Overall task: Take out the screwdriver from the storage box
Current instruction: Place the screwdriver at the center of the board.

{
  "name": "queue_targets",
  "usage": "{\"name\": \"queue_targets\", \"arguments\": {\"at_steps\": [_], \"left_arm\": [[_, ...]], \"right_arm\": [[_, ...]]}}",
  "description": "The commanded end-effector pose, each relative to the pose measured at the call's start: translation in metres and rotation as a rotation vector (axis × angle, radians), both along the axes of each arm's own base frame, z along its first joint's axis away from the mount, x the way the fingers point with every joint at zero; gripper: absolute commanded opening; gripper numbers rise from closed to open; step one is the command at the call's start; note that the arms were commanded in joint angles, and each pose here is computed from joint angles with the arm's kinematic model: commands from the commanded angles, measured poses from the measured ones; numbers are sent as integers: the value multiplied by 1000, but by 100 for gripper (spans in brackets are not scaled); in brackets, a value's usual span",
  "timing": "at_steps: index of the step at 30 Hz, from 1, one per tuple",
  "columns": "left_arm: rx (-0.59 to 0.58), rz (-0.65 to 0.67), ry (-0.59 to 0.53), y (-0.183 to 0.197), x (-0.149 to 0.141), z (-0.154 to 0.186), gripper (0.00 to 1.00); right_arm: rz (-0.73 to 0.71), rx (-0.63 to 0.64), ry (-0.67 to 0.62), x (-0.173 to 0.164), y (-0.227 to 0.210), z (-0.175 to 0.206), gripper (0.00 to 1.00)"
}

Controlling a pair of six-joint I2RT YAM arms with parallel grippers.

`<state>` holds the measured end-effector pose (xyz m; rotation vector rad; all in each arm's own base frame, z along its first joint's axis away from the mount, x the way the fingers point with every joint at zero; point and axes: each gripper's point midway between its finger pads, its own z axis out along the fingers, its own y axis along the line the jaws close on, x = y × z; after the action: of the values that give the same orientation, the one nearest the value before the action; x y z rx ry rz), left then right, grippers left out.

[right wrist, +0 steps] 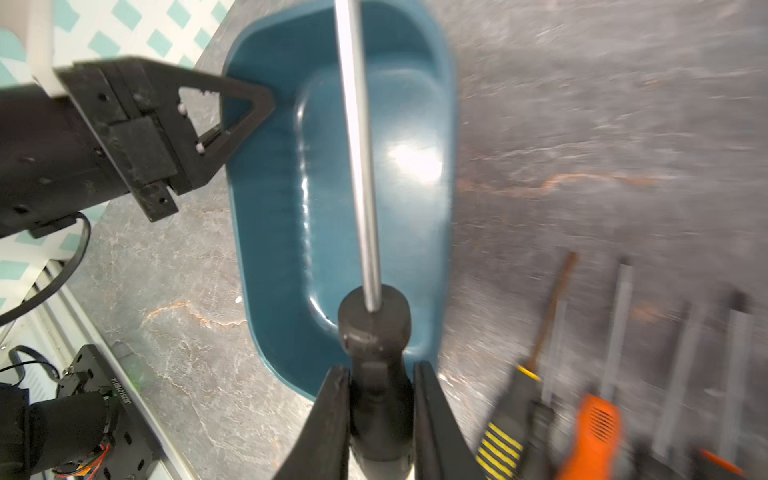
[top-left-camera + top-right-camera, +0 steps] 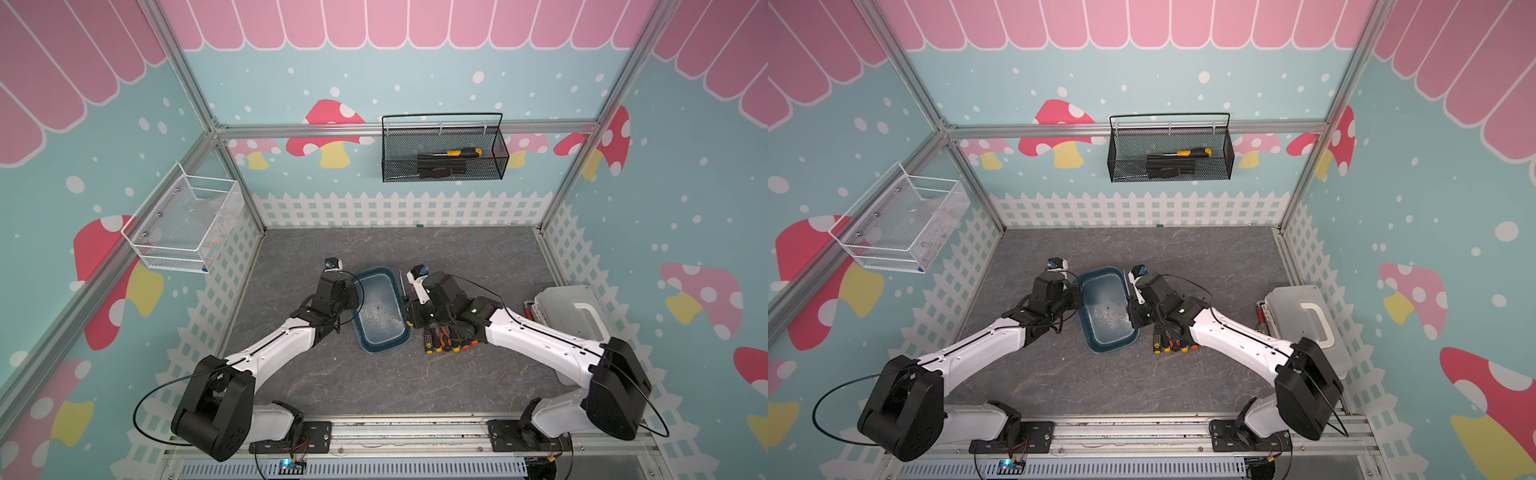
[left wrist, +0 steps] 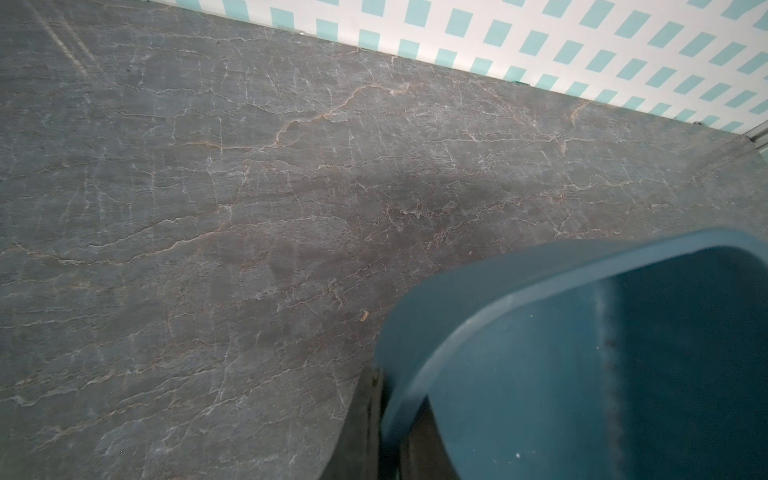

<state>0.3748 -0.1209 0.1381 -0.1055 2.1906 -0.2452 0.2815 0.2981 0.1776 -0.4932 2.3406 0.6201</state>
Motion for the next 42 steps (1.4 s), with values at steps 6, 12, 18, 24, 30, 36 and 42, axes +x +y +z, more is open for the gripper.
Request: {"name": "queue_targets", "arguments": {"at_steps": [6, 12, 18, 24, 30, 36, 42], "left_arm": [[-24, 0, 8, -1, 1, -8, 0], [-27, -1, 12, -2, 1, -11, 0], [-31, -4, 9, -3, 1, -10, 0], [-24, -5, 10, -2, 2, -12, 0], [-21, -5, 6, -2, 2, -11, 0], [-20, -8, 6, -3, 2, -12, 0], [-20, -11, 8, -3, 3, -14, 0]], "right_arm": [[-102, -162, 48, -4, -101, -8, 0], [-151, -316, 104, -5, -154, -17, 0], [-216, -414, 155, 3, -196, -38, 0], [-271, -431, 217, 7, -225, -59, 0], [-303, -415, 276, 11, -242, -80, 0], [-296, -404, 328, 19, -248, -99, 0], [-278, -434, 369, 25, -251, -113, 0]]}}
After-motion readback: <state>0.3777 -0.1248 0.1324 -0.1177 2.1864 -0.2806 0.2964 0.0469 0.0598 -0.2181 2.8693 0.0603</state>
